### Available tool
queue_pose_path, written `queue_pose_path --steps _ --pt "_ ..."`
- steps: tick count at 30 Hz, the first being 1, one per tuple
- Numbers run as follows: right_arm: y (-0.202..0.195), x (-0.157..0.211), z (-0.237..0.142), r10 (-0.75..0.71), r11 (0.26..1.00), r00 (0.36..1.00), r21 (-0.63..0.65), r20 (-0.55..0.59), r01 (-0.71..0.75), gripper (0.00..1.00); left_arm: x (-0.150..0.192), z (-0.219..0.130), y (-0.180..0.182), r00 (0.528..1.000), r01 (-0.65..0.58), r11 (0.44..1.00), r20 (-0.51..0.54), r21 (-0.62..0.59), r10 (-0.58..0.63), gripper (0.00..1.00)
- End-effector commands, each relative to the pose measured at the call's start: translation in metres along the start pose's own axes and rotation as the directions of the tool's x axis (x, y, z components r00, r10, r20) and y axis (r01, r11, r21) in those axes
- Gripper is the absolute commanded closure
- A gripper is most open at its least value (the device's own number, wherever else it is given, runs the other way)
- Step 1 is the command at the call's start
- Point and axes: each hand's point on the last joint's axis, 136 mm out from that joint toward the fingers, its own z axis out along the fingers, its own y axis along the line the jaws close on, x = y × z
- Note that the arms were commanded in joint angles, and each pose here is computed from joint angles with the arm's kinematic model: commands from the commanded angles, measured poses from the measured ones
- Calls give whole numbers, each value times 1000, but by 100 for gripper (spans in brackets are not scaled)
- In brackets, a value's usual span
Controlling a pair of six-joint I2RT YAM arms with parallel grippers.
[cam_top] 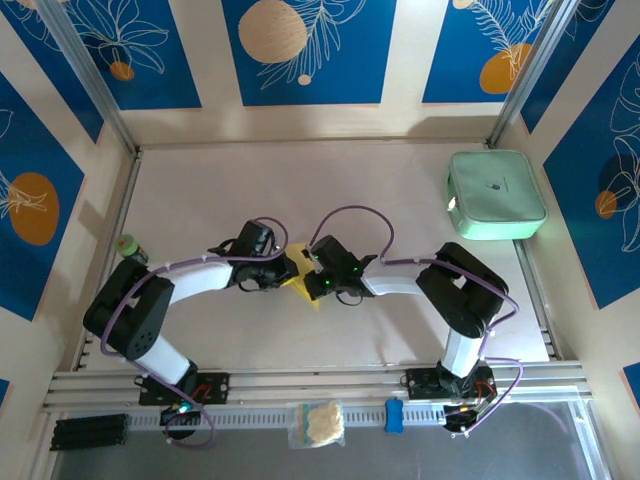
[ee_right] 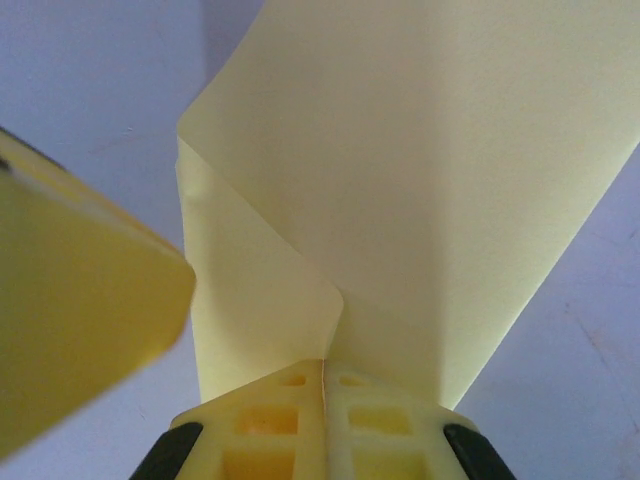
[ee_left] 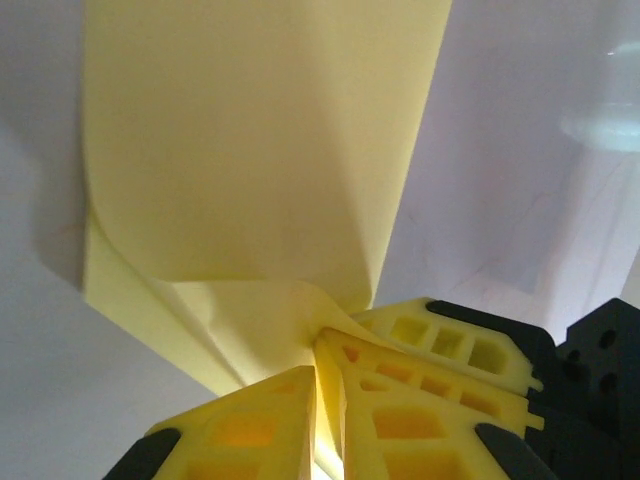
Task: Fold a paper plane with a square sheet of paper (pick it up from the middle)
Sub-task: Third fold the triangle at the center of the table.
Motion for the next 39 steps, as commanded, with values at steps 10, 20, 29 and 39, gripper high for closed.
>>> queue_pose_path --steps 10,20,29,39 --pt "-13 26 9 15 999 995 39 -96 -11 100 10 19 17 999 40 999 -24 -19 -40 87" --pt "-13 26 9 10 999 995 41 -97 -6 99 12 26 33 999 47 997 -21 -58 -49 89" --pt "-10 16 2 16 999 998 35 -67 -14 95 13 27 44 998 59 993 -15 -101 -61 89" --pt "-5 -30 -53 211 977 977 -9 37 -211 57 16 26 61 994 108 981 3 -160 -109 91"
